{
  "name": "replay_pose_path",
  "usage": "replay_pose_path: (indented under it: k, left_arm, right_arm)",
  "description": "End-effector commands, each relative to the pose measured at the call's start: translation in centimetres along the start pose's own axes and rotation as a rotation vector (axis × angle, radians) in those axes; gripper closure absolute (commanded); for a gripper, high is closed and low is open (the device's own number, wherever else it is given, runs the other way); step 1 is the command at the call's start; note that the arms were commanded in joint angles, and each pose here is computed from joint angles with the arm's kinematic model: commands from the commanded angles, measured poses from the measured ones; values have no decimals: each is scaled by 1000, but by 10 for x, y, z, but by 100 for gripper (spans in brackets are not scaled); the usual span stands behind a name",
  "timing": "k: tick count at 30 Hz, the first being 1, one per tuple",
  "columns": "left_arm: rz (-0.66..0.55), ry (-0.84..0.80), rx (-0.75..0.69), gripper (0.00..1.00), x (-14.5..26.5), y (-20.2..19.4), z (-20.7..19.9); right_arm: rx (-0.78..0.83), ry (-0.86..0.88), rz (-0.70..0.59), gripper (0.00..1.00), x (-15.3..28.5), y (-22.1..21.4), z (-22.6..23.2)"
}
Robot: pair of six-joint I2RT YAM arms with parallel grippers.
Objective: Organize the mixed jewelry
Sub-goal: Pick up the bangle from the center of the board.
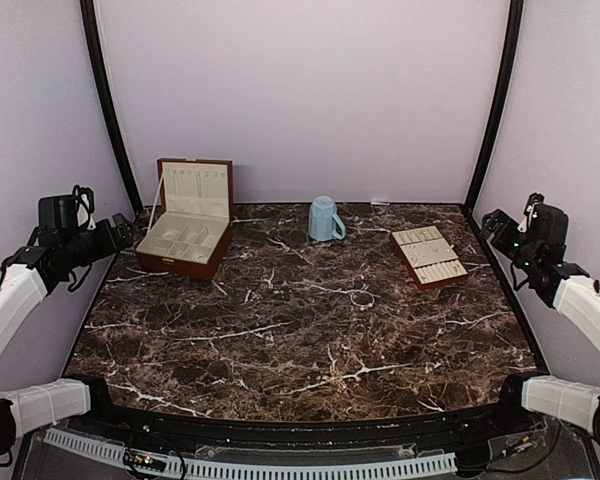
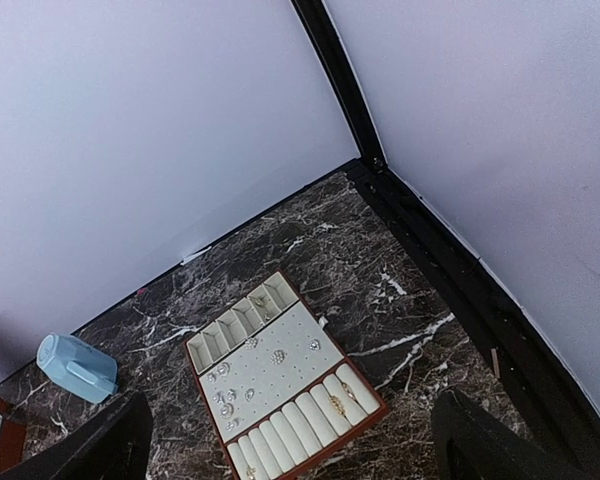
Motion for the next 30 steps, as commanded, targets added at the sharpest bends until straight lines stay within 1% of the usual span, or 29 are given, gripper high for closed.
replay_pose_path:
  k: [1, 6, 10, 14, 17, 23, 30]
  left_arm:
    - [22, 17, -6, 1, 1, -7, 5]
    - [-10, 33, -28, 1, 6, -4, 7]
    - [-26, 78, -23, 1, 10, -2, 12]
    - [-8, 84, -7, 2, 11, -6, 14]
    - [36, 7, -2, 2, 10, -16, 6]
    - [118, -111, 4, 4, 5, -33, -20]
    - [147, -226, 14, 4, 0, -45, -59]
  right_arm:
    - [-17, 34, -53, 1, 3, 17, 7]
    - [-7, 24, -48, 2, 4, 15, 5]
    - [16, 40, -32, 2, 2, 16, 8]
    - [40, 87, 34, 7, -1, 10, 17]
    - [82, 156, 124, 9, -5, -11, 35]
    - [148, 278, 356, 15, -9, -75, 84]
    - [200, 356, 534, 24, -7, -135, 131]
Point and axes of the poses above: each gripper's point midway between its finger pads, its own x axis back along the fingers, its own z axis along the line the jaws close on, y = z × x, the point moved 5 cm from there along x, back along the fingers, and after that the axes turned 9 degrees about x, right-handed, at the moved point
